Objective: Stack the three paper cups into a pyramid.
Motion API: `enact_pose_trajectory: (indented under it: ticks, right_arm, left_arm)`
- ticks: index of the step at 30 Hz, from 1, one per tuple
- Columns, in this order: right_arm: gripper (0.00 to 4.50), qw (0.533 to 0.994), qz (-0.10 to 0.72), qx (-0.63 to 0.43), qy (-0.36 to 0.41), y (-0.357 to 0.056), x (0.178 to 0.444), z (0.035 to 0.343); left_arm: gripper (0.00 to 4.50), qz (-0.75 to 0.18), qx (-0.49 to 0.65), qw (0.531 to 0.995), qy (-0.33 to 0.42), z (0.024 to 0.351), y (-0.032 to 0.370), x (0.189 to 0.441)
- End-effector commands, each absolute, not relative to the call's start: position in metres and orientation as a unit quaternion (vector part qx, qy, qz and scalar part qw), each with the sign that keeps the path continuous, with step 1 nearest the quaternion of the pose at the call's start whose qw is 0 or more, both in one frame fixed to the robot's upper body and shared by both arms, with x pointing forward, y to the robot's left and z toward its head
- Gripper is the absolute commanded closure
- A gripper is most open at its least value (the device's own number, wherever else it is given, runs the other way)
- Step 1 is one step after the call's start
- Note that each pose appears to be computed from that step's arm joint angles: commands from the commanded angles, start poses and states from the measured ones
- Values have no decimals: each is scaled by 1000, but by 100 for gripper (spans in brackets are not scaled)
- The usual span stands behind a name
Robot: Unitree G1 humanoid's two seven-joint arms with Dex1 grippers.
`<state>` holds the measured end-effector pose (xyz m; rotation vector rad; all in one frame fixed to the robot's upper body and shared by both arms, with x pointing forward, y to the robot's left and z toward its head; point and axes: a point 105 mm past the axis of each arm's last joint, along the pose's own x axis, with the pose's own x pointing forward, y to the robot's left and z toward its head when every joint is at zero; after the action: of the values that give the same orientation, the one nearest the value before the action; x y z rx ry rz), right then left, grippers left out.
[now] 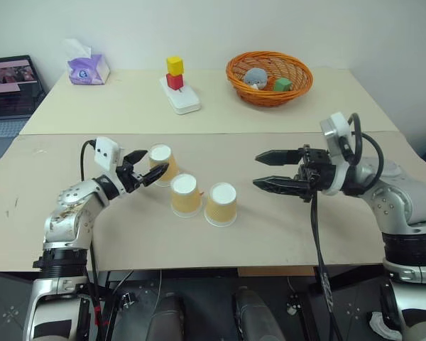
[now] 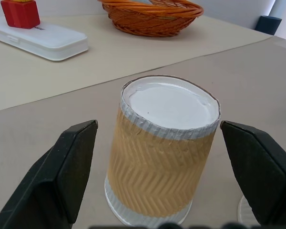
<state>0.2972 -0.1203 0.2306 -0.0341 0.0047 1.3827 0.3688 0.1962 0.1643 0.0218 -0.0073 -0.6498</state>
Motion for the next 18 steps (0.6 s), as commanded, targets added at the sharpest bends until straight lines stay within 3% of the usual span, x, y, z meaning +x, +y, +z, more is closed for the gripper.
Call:
enact_pose_trajectory:
  ticks: [1, 4, 7, 11, 18]
  right_arm:
    - [31, 767, 640, -29, -31, -120, 294, 245]
    - [31, 767, 640, -30, -31, -120, 294, 245]
    - [21, 767, 640, -30, -32, -120, 293, 245]
    - [21, 769, 638, -29, -32, -121, 294, 246]
    - [21, 765, 642, -30, -31, -119, 294, 246]
  left_arm:
    - [11, -327, 27, 944, -36, 181, 191, 373]
    - [11, -326, 25, 944, -37, 180, 191, 374]
    - [80, -318, 29, 947, -35, 176, 191, 376]
    - [218, -314, 42, 948, -35, 174, 191, 376]
    - [218, -304, 57, 948, -71, 202, 199, 373]
